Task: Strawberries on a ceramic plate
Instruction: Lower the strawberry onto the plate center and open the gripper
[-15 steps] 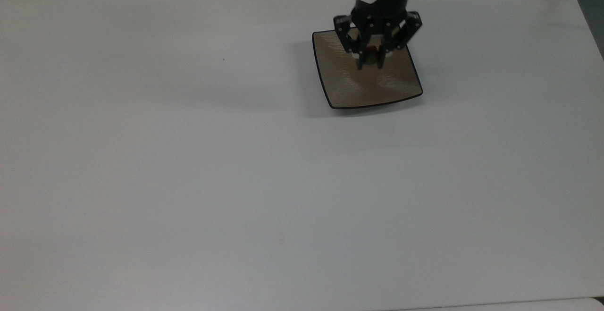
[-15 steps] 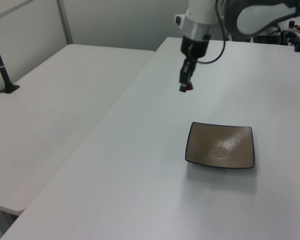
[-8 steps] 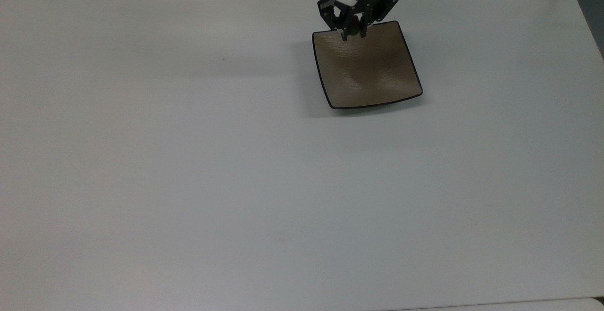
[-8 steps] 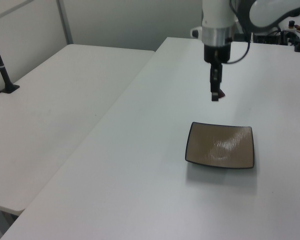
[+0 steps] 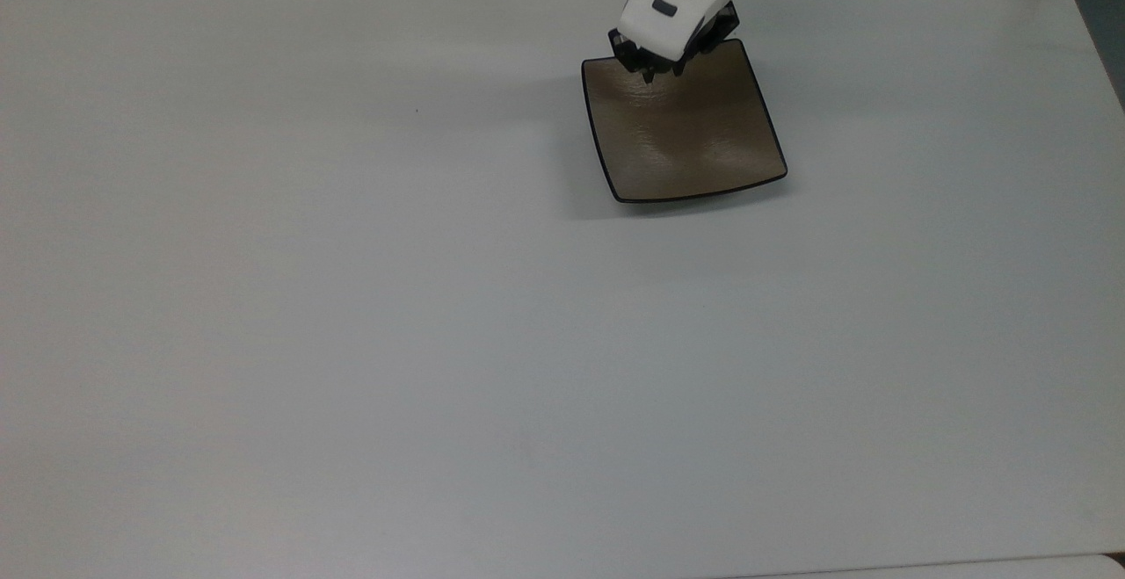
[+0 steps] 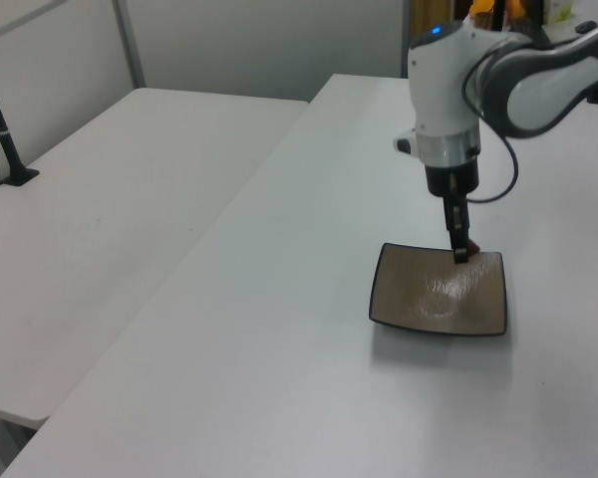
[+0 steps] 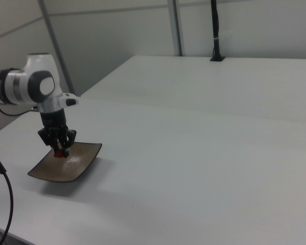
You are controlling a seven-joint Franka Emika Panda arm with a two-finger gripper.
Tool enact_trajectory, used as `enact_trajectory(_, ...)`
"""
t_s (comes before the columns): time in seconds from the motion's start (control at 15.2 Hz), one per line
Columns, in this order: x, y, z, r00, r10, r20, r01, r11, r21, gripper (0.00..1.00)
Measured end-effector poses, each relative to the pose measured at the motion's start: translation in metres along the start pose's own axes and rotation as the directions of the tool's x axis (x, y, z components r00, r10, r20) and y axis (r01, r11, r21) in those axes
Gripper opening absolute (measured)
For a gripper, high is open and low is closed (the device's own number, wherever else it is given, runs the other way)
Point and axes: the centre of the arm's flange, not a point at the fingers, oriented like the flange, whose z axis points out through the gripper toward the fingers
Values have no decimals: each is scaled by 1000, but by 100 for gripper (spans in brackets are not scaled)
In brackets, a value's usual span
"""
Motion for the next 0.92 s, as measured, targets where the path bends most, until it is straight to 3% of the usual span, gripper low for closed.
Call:
enact_trajectory(0.39, 13, 1, 35, 990, 48, -134, -46, 999, 19, 33)
enact_trajectory(0.66, 19, -4, 49, 985, 53, -164, -50, 998, 26, 33)
enact_trajectory(0.72, 19, -6, 51, 985, 54, -163, -51, 998, 26, 38)
enact_trajectory(0.92, 20, -9, 50, 984, 72, -163, -68, 997, 30, 68)
